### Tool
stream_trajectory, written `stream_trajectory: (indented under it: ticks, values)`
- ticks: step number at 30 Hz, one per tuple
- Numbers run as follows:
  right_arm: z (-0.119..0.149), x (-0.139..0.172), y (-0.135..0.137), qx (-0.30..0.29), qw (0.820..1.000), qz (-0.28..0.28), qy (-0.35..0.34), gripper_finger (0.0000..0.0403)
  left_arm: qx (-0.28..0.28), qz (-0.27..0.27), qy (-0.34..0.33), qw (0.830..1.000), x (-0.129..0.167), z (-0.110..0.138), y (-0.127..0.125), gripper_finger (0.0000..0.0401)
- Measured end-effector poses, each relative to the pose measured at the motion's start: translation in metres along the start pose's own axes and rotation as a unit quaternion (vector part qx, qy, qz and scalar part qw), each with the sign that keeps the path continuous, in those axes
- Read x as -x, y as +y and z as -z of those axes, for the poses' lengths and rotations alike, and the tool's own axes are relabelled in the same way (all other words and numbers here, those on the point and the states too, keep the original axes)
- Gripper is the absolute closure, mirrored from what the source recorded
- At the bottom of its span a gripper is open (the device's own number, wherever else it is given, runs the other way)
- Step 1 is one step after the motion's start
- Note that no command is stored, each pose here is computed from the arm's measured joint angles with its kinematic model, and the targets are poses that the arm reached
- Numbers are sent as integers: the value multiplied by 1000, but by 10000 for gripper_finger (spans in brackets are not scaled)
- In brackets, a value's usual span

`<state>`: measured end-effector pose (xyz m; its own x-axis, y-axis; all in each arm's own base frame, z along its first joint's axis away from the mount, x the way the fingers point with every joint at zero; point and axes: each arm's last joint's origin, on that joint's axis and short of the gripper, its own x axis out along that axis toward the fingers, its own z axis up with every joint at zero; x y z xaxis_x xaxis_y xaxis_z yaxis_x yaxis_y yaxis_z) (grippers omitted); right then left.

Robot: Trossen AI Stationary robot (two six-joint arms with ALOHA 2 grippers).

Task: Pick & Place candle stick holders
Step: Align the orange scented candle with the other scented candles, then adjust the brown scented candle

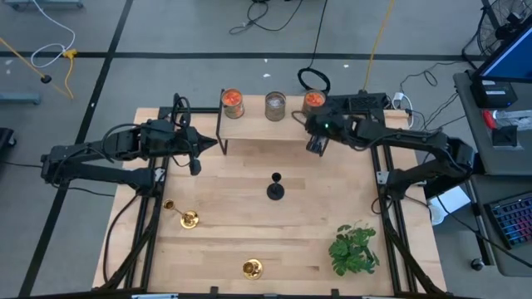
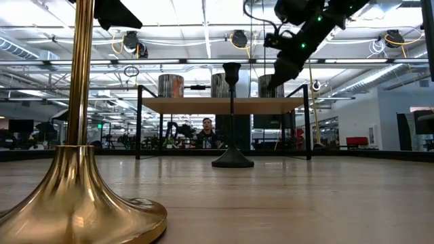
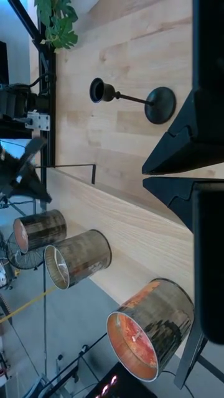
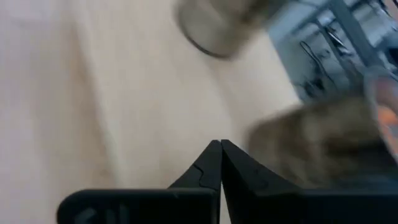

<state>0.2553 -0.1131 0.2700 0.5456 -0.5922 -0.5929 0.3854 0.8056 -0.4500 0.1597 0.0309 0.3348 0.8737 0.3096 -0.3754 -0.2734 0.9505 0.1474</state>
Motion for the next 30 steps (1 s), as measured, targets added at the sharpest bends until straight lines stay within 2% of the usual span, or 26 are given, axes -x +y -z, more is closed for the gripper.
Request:
stream_trajectory:
  ticks: [6,11,17,22,30]
  values:
    - [-21,13,28,-23,994,-61,-93,403,-1,-1,-9,1000,0,-2,0,375]
    - [-42,26,43,-37,980,-57,-185,403,9,7,-5,1000,-7,-2,-1,375]
    - [-63,13,74,-49,961,-22,-270,403,9,7,-17,1000,-13,-6,-2,375]
    - [-61,-18,85,-59,964,5,-260,403,10,7,-19,1000,-14,-6,-2,375]
    - [-46,-61,60,-119,968,41,-218,403,6,7,-18,1000,-14,-6,-2,375]
